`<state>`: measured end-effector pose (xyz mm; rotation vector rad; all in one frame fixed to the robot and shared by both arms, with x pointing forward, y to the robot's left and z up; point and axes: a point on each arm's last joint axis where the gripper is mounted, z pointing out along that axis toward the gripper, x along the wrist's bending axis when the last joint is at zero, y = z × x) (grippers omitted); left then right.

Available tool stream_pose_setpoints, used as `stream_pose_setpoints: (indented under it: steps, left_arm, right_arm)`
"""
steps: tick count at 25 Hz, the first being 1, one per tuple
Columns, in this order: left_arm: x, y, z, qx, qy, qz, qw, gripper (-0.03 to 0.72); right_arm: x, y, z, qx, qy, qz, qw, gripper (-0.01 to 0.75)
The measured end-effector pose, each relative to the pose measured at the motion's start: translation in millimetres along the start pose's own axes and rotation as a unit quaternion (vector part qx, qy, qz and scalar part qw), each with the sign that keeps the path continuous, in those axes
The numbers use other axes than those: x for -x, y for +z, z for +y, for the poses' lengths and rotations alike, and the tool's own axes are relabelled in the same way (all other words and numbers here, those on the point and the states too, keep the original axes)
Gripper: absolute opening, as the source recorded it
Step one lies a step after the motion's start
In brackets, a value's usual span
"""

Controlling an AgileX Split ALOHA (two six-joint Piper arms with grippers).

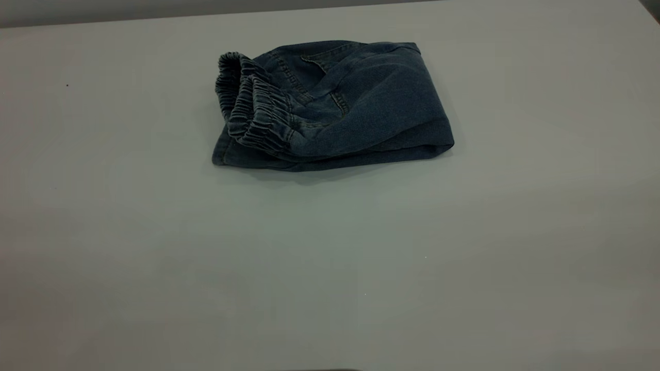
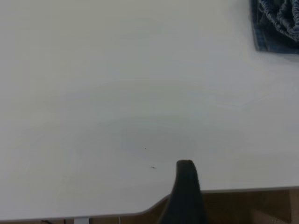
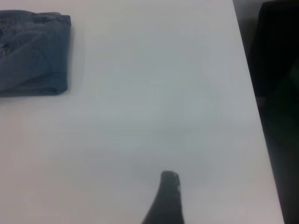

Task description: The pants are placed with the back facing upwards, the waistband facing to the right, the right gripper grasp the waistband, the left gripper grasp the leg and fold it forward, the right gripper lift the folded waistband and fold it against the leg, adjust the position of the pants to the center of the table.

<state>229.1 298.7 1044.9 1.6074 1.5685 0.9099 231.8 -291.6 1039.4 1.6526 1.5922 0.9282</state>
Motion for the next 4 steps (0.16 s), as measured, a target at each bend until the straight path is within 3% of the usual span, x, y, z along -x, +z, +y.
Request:
stream_pose_setpoints:
  steps: [4]
  left_arm:
    - [0.0,0.0,0.0,0.000,0.000,0.000,1.000,0.546]
  right_arm:
    - [0.0,0.0,0.0,0.000,0.001,0.000,1.000,0.586]
